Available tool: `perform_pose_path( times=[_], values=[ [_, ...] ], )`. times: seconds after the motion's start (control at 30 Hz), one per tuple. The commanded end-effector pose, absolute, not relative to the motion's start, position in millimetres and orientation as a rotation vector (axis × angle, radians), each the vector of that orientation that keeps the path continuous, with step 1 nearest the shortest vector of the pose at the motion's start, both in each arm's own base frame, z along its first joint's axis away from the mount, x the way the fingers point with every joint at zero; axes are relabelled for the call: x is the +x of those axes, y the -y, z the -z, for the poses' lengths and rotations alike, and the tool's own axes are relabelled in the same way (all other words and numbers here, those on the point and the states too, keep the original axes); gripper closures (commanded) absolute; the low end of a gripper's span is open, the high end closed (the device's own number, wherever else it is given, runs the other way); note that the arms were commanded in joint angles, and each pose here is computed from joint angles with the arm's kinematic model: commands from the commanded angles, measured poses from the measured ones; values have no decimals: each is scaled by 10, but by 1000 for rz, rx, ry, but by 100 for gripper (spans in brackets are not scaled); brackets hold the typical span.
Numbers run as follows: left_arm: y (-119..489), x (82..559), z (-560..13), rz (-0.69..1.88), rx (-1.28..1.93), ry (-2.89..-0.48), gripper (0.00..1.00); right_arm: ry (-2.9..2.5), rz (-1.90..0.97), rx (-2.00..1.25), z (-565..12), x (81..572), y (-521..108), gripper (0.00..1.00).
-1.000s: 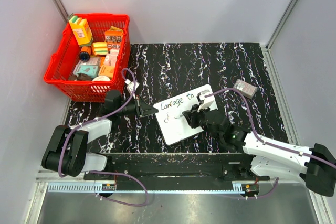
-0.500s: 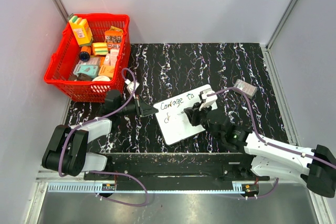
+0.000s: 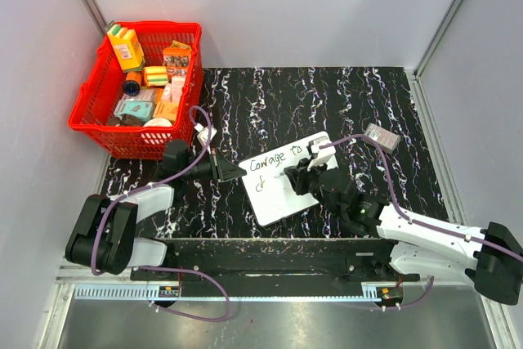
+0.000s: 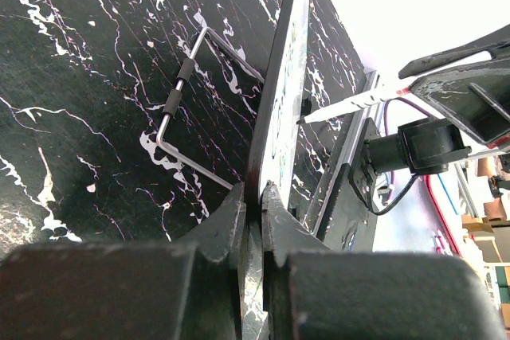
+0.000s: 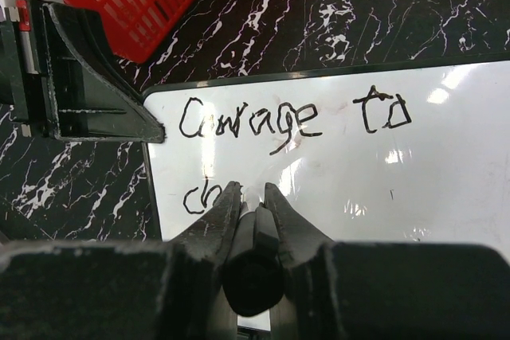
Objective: Write a sentence on the whiteboard
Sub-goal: Write on the whiteboard at the whiteboard stand.
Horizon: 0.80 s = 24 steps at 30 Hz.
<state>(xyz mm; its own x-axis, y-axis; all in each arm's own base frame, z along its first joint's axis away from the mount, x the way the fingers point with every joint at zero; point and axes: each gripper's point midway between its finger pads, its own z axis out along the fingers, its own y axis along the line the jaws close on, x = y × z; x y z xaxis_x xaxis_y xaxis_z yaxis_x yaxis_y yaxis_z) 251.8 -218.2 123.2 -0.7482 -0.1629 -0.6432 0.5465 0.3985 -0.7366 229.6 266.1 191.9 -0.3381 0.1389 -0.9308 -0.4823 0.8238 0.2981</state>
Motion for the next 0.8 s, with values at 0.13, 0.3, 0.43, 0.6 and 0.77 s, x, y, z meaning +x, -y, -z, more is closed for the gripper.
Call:
perform_pose_path(
  times=[0.13,0.3,0.43,0.6,0.77],
  values=[
    [2050,2779,-1136,1209,342,-1959,100,-1763,-651,-209,-2141,2392,-2716,100],
    [2050,2779,-1136,1210,340,-1959,100,-1793,-635,-221,-2051,2380,-2711,100],
    [2050,2779,-1136,1209,342,-1959,100,-1819,-636,-227,-1953,2353,-2704,100],
    [2050,2777,-1134,1210,340,-1961,100,-1836,-648,-230,-1892,2304,-2684,100],
    [2048,2777,-1130,1208,340,-1960,100,-1853,-655,-237,-1844,2275,-2677,100]
  ],
)
